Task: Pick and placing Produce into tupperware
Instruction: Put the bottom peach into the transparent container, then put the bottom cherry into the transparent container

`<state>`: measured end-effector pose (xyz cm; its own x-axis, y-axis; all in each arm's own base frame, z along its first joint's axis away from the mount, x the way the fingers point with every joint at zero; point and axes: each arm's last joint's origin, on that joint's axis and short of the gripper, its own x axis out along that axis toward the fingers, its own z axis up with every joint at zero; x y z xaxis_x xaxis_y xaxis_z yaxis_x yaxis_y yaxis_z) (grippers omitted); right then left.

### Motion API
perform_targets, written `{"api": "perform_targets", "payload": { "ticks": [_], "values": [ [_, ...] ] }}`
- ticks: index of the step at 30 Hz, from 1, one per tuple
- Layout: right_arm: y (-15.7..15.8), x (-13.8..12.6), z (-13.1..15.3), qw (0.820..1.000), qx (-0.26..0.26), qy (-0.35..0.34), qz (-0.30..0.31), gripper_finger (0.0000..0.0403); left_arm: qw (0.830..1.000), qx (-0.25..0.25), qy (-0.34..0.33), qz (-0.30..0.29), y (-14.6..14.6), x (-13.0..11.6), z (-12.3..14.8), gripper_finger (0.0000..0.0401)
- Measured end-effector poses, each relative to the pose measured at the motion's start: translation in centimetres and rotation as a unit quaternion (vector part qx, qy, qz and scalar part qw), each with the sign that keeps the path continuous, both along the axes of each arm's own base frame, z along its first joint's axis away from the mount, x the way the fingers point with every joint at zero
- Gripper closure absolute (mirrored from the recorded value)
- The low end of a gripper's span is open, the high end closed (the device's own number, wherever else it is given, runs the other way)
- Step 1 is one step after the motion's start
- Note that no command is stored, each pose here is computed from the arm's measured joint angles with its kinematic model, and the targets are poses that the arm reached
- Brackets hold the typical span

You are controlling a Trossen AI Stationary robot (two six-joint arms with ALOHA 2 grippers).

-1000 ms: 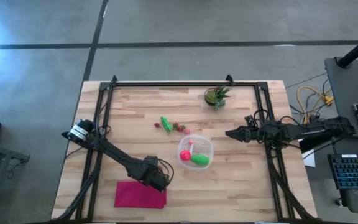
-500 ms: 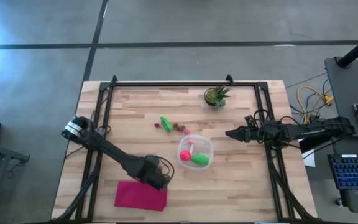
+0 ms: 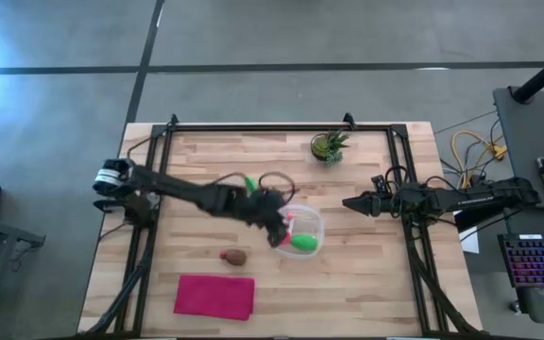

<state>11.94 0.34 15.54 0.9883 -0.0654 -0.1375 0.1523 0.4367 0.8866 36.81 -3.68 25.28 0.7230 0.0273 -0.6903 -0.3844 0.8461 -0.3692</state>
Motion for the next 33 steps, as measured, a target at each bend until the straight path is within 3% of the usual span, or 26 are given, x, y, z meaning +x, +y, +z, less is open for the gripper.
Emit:
{"api": "perform_targets", "payload": {
  "ticks": [4,7,12,22,25,28,33],
  "values": [
    [0.0,0.0,0.0,1.000,0.000,-0.002,0.001,0.0051,0.999,-0.011,0.037,-0.035,2.6,0.9,-2.2,0.0258],
    [0.0,0.0,0.0,1.000,0.000,-0.002,0.001,0.0051,0.997,-0.034,0.046,-0.060,2.8,1.3,-3.1,0.0258],
    [0.0,0.0,0.0,1.000,0.000,0.001,0.000,0.0051,0.995,-0.028,0.066,-0.064,2.8,1.8,-4.4,0.0251],
    [0.0,0.0,0.0,1.000,-0.002,0.001,0.001,0.0051,0.997,-0.017,0.048,-0.054,3.0,2.0,-4.0,0.0170],
    [0.0,0.0,0.0,1.000,-0.002,0.001,0.000,0.0051,0.992,-0.035,0.072,-0.096,2.3,0.8,-3.0,0.0163],
    [0.0,0.0,0.0,1.000,0.000,0.001,0.000,0.0051,0.977,-0.033,0.140,-0.155,0.1,-1.8,-1.9,0.0171],
    [0.0,0.0,0.0,1.000,0.000,0.001,0.000,0.0051,0.944,0.028,0.235,-0.230,-3.8,-6.6,-0.4,0.0201]
  ]
}}
